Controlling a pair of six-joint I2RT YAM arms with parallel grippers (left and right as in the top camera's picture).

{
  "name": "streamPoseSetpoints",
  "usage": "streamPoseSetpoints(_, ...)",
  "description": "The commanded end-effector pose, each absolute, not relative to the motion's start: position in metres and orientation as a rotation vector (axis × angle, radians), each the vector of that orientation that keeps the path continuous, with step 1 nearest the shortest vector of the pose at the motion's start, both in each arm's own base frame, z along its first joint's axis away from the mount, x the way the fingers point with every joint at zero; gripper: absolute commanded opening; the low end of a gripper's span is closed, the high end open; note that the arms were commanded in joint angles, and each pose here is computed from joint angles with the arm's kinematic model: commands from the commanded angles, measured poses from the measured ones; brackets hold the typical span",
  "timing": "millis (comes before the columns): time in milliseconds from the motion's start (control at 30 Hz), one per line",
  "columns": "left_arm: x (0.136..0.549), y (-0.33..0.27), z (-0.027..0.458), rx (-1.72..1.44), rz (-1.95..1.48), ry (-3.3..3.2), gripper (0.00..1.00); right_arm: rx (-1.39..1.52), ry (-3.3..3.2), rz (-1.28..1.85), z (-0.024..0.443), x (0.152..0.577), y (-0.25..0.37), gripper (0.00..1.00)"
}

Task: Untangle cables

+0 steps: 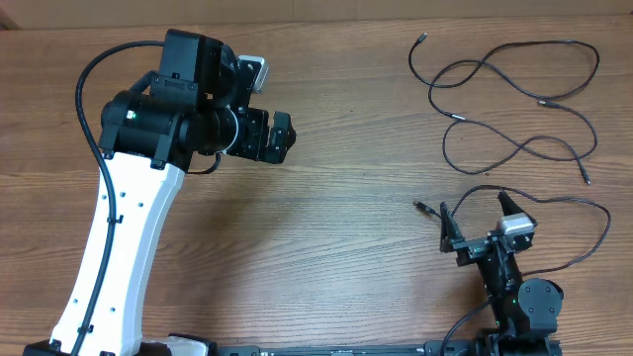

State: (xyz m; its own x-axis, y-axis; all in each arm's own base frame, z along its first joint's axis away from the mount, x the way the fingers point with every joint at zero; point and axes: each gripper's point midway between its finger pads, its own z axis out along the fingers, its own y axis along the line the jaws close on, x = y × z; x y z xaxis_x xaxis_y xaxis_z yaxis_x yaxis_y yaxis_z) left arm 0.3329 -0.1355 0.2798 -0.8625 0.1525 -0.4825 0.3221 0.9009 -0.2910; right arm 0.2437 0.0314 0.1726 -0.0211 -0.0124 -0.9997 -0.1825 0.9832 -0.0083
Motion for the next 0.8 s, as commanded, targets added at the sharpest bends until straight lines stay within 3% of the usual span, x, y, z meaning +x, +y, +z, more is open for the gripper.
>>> streamPoseSetpoints(0, 0.331, -0.135, 0.284, 0.328, -0.508, 2.596, 1.00, -0.107, 1.589, 0.088, 0.171, 0.245, 0.022, 1.00)
streamPoseSetpoints(767, 0.331, -0.135, 0.284, 0.328, -0.508, 2.596, 0.99, -0.043, 1.599, 0.029, 0.169, 0.246, 0.008, 1.00)
